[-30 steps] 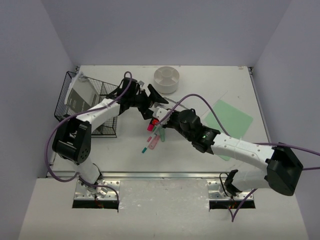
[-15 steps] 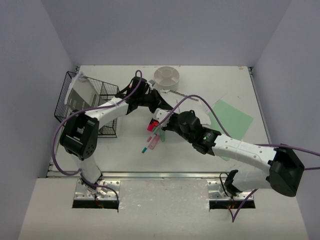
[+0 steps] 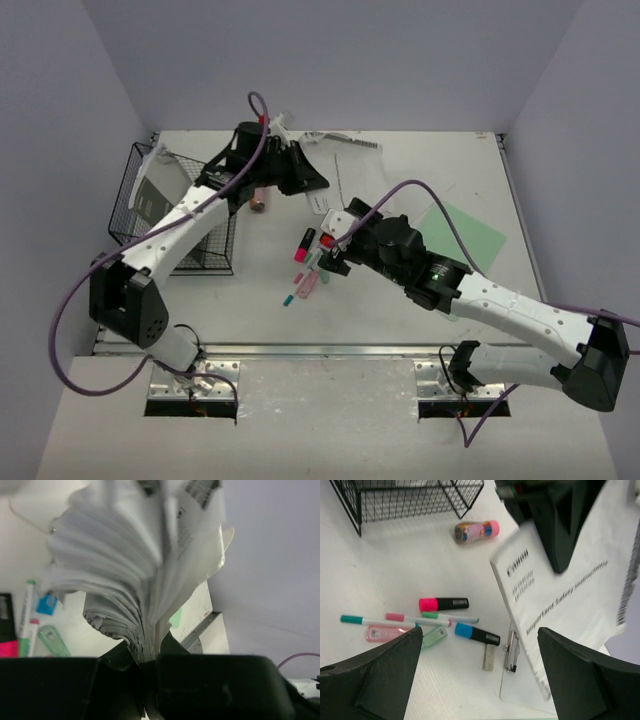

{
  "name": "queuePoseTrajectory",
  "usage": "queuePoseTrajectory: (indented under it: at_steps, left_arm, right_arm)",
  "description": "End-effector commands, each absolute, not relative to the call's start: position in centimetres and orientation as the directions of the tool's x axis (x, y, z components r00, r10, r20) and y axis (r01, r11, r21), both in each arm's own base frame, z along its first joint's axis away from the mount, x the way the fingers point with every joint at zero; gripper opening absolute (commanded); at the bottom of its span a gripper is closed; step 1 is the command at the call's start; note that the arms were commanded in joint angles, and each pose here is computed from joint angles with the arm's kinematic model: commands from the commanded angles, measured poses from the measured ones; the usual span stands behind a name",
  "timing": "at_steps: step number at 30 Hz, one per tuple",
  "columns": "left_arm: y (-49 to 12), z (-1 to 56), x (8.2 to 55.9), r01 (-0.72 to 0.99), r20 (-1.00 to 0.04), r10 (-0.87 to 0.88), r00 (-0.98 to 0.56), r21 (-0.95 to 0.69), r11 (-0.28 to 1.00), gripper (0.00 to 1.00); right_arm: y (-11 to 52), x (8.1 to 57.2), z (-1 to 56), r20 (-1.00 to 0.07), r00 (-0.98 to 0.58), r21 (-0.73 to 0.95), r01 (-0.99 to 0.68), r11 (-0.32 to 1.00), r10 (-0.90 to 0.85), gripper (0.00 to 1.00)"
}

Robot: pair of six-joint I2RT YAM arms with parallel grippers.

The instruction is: Organize the desk

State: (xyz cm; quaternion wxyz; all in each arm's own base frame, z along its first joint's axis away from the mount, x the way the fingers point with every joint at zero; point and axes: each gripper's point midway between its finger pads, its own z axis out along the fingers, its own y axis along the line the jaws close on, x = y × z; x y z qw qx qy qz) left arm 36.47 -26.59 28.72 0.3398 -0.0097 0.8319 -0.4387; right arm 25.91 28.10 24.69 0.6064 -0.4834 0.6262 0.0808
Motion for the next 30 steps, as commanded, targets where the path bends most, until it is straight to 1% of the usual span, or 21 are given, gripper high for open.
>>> queuePoseTrajectory:
  at_steps: [1,2,3,5,7,10,11,15,20,22,23,25,27,30]
  left_arm:
    - [-20.5,41.5,33.8,0.600,-0.892,-0.235,-0.385,-0.436,0.671,0.00]
    - [-19.1,42.5,33.4,0.610,-0.917,-0.213,-0.338,-0.386,0.692,0.00]
    - [-18.3,43.2,31.9,0.650,-0.947,-0.150,-0.283,-0.304,0.697,0.00]
    - [-16.4,44.1,30.6,0.646,-0.978,-0.064,-0.201,-0.181,0.741,0.00]
    - [-12.9,45.2,28.8,0.555,-0.995,0.050,-0.089,-0.007,0.832,0.00]
    - [-9.1,45.7,26.9,0.440,-0.984,0.175,-0.027,0.145,0.886,0.00]
    - [-7.9,45.5,26.2,0.399,-0.976,0.215,-0.030,0.186,0.898,0.00]
    - [-4.6,44.5,24.2,0.303,-0.931,0.354,-0.086,0.314,0.900,0.00]
    - [-1.8,42.4,23.6,0.261,-0.846,0.469,-0.254,0.406,0.876,0.00]
    - [-0.6,41.7,24.2,0.218,-0.812,0.476,-0.338,0.424,0.879,0.00]
    - [-0.3,42.2,24.1,0.204,-0.810,0.470,-0.350,0.424,0.882,0.00]
    - [-0.4,42.1,24.3,0.204,-0.804,0.449,-0.390,0.400,0.893,0.00]
    - [-0.5,40.8,25.1,0.217,-0.767,0.433,-0.474,0.375,0.901,0.00]
    - [0.3,40.2,25.9,0.162,-0.749,0.407,-0.523,0.381,0.910,0.00]
  right_arm:
    - [26.9,24.7,30.9,-0.902,0.222,-0.415,-0.683,0.601,-0.370,0.97]
    - [26.4,24.7,31.3,-0.903,0.223,-0.415,-0.673,0.613,-0.367,0.98]
    - [26.0,24.8,31.7,-0.903,0.228,-0.418,-0.663,0.622,-0.364,0.98]
    - [25.3,25.0,31.9,-0.900,0.232,-0.427,-0.644,0.635,-0.370,0.98]
    - [24.8,25.3,31.9,-0.895,0.232,-0.437,-0.626,0.646,-0.381,0.98]
    - [24.6,25.5,31.5,-0.893,0.218,-0.438,-0.628,0.644,-0.394,0.98]
    - [24.7,25.5,31.3,-0.891,0.215,-0.439,-0.632,0.638,-0.400,0.98]
    - [25.6,26.0,30.5,-0.879,0.197,-0.448,-0.654,0.609,-0.435,0.98]
    - [26.8,26.3,29.1,-0.868,0.174,-0.445,-0.688,0.573,-0.465,0.97]
    - [27.1,26.2,28.4,-0.859,0.166,-0.444,-0.711,0.546,-0.484,0.96]
    - [27.2,26.0,28.1,-0.856,0.159,-0.441,-0.721,0.535,-0.492,0.95]
    - [27.4,26.0,27.3,-0.846,0.147,-0.440,-0.735,0.516,-0.512,0.95]
    - [27.6,26.1,26.7,-0.836,0.132,-0.439,-0.744,0.504,-0.533,0.94]
    - [27.8,25.9,26.1,-0.821,0.130,-0.441,-0.761,0.475,-0.555,0.94]
